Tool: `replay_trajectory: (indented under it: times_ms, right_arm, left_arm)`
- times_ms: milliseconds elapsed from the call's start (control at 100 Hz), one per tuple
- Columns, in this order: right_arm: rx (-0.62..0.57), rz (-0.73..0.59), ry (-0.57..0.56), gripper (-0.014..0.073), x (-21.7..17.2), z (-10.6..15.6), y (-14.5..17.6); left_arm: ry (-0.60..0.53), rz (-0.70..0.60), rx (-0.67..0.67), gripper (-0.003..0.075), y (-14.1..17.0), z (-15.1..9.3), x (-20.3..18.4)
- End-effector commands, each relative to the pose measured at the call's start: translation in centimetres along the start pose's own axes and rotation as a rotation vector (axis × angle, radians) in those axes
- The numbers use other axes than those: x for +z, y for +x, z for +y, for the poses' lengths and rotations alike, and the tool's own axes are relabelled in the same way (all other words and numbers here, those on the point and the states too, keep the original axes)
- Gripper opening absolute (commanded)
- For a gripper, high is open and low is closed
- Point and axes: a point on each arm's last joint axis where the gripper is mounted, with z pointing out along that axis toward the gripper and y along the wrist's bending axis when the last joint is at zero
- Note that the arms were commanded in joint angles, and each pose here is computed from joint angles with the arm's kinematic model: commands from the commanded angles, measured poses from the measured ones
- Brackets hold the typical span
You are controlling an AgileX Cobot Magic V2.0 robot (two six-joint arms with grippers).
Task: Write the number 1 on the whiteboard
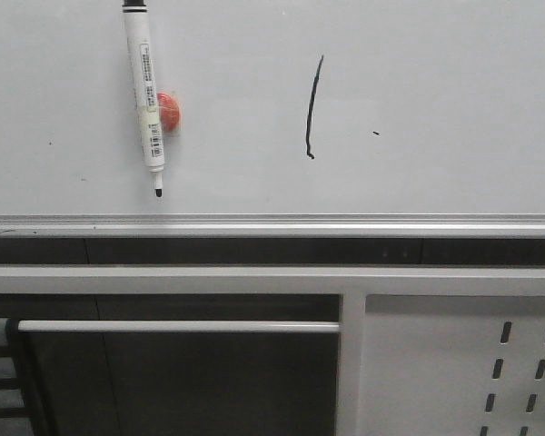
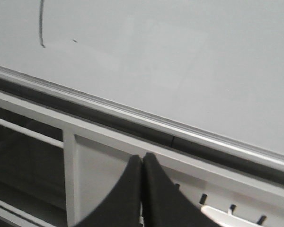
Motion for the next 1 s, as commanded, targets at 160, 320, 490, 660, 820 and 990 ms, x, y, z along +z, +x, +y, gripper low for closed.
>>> replay_trajectory:
  times_ms: [160, 320, 490, 660, 820, 990]
  right_arm:
    - [0.089, 0.024, 0.189, -0.0061, 0.2, -0.9, 0.8]
    - [0.104, 0.062, 0.249, -0.0061, 0.1, -1.2, 1.1]
    - [0.083, 0.140, 0.243, -0.0061, 0.0, -1.1, 1.8]
    - [0.091, 0.140, 0.249, -0.0061, 0.0, -1.2, 1.8]
    - [0.101, 0.139, 0.263, -0.0061, 0.0, -1.3, 1.8]
    - [0.101, 0.139, 0.263, -0.0061, 0.0, -1.3, 1.8]
  left_arm:
    - [0.001, -0.052, -0.010, -0.0018, 0.2, -0.1, 0.1]
    - [0.001, -0.052, -0.010, -0.0018, 0.2, -0.1, 0.1]
    - [0.001, -0.052, -0.010, -0.0018, 0.2, -0.1, 0.1]
    - [0.001, -0.052, -0.010, -0.0018, 0.2, -0.1, 0.1]
    - [0.001, -0.052, -0.010, -0.0018, 0.2, -0.1, 0.1]
    - [0.001, -0.052, -0.010, -0.0018, 0.2, -0.1, 0.1]
